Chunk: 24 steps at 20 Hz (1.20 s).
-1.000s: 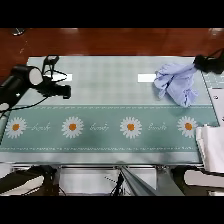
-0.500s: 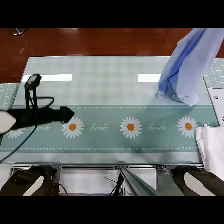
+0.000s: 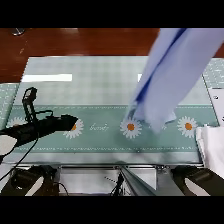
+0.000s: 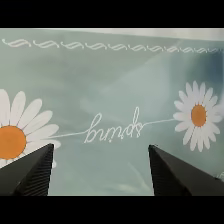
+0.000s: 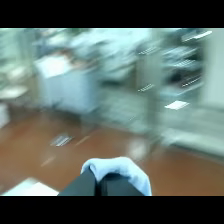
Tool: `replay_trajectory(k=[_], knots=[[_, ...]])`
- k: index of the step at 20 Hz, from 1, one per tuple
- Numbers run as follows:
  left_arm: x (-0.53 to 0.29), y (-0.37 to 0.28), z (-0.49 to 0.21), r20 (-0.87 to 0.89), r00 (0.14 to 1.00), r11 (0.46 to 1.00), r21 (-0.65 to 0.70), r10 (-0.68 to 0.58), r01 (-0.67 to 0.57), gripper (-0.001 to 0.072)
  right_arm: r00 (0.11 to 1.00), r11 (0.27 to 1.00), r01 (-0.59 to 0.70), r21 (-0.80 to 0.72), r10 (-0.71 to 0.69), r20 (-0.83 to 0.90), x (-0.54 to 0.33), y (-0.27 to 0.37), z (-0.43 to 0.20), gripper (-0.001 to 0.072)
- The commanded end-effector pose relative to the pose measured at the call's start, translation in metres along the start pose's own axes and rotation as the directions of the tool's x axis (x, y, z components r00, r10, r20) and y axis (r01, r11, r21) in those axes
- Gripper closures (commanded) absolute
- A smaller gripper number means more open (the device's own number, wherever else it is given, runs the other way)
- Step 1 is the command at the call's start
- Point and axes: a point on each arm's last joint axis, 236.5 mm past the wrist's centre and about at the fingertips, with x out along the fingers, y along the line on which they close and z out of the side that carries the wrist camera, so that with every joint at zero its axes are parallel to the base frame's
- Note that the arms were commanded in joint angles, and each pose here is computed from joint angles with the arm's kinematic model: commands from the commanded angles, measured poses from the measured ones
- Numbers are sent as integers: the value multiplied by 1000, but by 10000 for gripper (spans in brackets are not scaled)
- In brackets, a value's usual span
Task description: Fold the shirts.
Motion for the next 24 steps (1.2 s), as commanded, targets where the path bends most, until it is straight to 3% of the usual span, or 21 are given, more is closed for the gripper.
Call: replay_trajectory(k=[1,4,6,9,10,11,15,17,18,21,23,24], knots=[[0,-1,9,45,999,1000,-7,-8,8,5,928,973,-202,111,226,-296,29,69,-97,692],[3,0,8,37,999,1000,-11,-3,4,5,727,932,-201,302,349,-592,62,123,-261,692],[4,1,7,29,1000,1000,-14,0,1,5,623,917,-110,383,364,-693,70,143,-360,691],[4,1,6,26,1000,1000,-14,0,0,5,535,872,27,489,401,-743,71,159,-440,688],[5,2,6,25,1000,1000,-14,0,0,5,514,849,55,526,428,-743,72,166,-450,498],[5,2,6,26,1000,1000,-12,0,0,5,513,841,66,537,433,-741,75,165,-452,74],[4,3,-1,-7,1000,1000,-7,6,-6,5,616,875,154,459,278,-737,84,63,-399,93],[4,6,-20,-85,996,1000,-2,20,-20,5,664,887,299,352,72,-744,58,-37,-358,93],[2,6,-34,-145,989,1000,-14,20,-23,5,646,868,410,279,-60,-761,27,-90,-347,93],[8,-6,-91,-342,937,992,-122,-68,27,5,415,705,704,89,-305,-857,-98,-191,-368,93],[29,-25,-113,-353,915,966,-230,-194,116,6,340,560,820,122,-302,-891,-153,-202,-412,93],[41,-38,-120,-335,906,946,-276,-260,169,5,351,500,845,192,-247,-903,-165,-191,-442,94]])
